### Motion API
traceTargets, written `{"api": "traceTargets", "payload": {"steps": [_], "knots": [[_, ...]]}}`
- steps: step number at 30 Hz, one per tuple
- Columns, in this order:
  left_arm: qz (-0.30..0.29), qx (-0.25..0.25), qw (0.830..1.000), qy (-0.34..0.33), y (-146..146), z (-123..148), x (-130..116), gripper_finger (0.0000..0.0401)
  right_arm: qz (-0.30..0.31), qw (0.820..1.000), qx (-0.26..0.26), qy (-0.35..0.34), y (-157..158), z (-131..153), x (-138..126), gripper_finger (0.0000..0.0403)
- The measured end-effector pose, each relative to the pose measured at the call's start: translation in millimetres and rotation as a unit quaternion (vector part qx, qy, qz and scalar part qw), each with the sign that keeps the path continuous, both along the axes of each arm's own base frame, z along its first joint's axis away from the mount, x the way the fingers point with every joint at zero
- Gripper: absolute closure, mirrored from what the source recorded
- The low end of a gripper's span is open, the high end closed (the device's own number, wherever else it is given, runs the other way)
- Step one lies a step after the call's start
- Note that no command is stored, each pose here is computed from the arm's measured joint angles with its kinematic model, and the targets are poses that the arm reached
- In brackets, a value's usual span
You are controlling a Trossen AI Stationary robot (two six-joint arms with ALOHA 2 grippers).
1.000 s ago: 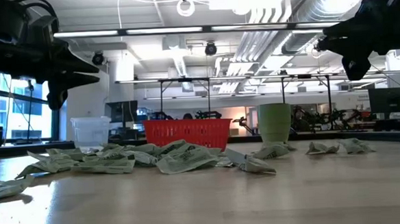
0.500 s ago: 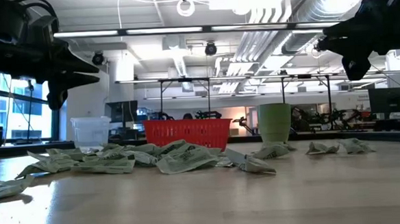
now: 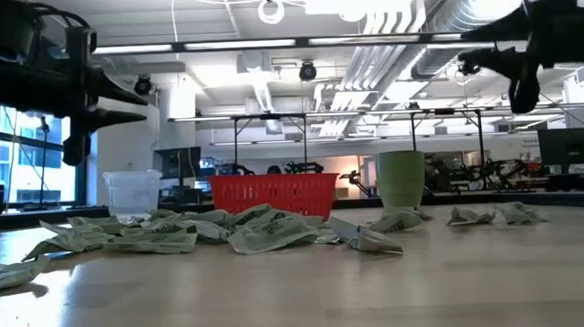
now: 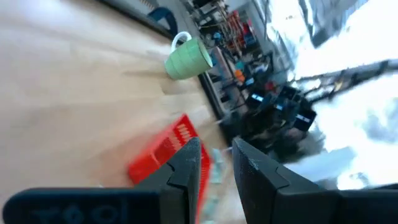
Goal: Pick and place Stevia / Truvia into bins
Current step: Put the stevia packet into the red basket
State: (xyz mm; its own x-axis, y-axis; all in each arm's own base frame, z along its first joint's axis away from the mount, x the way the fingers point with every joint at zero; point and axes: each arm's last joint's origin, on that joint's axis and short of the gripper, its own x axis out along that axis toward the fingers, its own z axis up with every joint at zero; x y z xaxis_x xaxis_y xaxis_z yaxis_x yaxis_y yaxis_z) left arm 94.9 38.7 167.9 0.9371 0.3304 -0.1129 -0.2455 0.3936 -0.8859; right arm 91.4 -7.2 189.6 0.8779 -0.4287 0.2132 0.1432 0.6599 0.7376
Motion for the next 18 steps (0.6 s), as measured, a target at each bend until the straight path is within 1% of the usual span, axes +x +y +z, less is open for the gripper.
{"api": "traceTargets", "payload": {"steps": [2,5,7,9,11,12,13,14,15,16,18], "knots": [[0.003,-0.016,1.0,-0.004,0,0,0,0.0274,-0.061,0.996,0.047,-0.053,-4,7,-4,0.0289],[0.005,-0.015,1.0,-0.001,0,-1,0,0.0274,-0.131,0.98,0.087,-0.119,-8,16,-11,0.0289],[0.005,-0.015,1.0,0.0,0,-1,0,0.0274,-0.15,0.971,0.105,-0.156,-9,22,-15,0.0289],[0.006,-0.015,1.0,0.0,0,-1,0,0.0274,-0.142,0.965,0.108,-0.194,-9,28,-19,0.0289],[0.018,-0.013,1.0,0.001,1,-1,0,0.0274,-0.168,0.955,0.114,-0.215,-10,32,-23,0.0289],[0.026,-0.012,1.0,0.001,1,-1,-1,0.0274,-0.171,0.952,0.118,-0.223,-11,33,-24,0.0289],[0.032,-0.011,0.999,0.001,2,-1,-1,0.0274,-0.158,0.955,0.111,-0.225,-10,34,-23,0.0289],[0.042,-0.01,0.999,0.001,2,-1,-1,0.0274,-0.133,0.961,0.096,-0.222,-9,35,-21,0.0289],[0.049,-0.009,0.999,0.002,3,-1,-1,0.0274,-0.102,0.969,0.08,-0.21,-7,35,-18,0.0289],[0.053,-0.009,0.999,0.002,3,-1,-1,0.0274,-0.067,0.976,0.075,-0.194,-6,35,-14,0.0289],[0.053,-0.01,0.999,0.001,3,-1,-1,0.0274,-0.006,0.987,0.092,-0.128,-2,34,-3,0.0289]]}}
